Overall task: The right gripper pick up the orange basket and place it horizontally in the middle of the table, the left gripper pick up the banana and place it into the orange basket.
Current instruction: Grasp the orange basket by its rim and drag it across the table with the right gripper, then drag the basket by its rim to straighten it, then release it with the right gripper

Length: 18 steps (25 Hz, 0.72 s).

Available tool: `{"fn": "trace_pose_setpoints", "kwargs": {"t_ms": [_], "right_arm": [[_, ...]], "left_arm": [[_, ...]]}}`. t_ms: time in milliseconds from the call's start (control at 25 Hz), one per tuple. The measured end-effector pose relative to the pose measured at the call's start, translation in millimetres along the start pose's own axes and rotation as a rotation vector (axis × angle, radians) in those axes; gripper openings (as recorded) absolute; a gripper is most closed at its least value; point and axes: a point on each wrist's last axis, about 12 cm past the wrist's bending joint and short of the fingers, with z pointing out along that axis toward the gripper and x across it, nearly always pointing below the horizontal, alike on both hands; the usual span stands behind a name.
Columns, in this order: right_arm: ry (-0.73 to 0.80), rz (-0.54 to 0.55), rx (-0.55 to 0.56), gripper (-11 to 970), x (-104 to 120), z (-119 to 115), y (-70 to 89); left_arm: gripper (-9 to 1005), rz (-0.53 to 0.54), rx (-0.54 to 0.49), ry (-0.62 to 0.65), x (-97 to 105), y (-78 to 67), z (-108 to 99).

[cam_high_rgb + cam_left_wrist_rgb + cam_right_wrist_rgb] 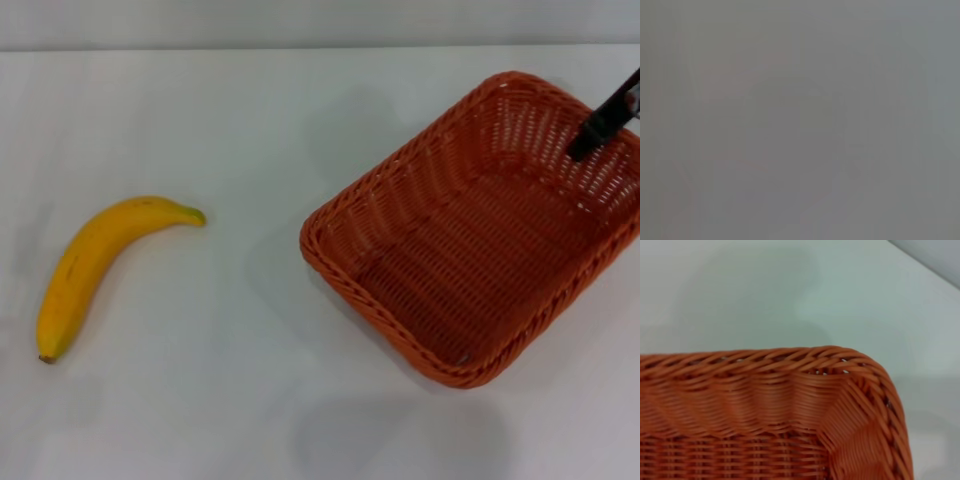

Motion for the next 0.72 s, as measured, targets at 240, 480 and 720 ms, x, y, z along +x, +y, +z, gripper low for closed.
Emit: {"fn": "trace_pose_setpoints", "kwargs": {"t_ms": [240,480,720], "right_arm": [[0.020,0.181,-0.070,210,4.9,-15.1,-2.0],[-0.031,0.410,-0.234,175,23.4,-33.4,-12.7],[-0.084,0.624,-0.316,148,49.2,-38.0,-21.9]], "left_arm": [[884,0.050,0.024,-0.017,-15.7,13.0,11.7],[884,0.069,0.040,-0.028,-23.8,18.2,20.0],[884,0.090,0.062,-0.046,-33.6,24.8,32.4]]}}
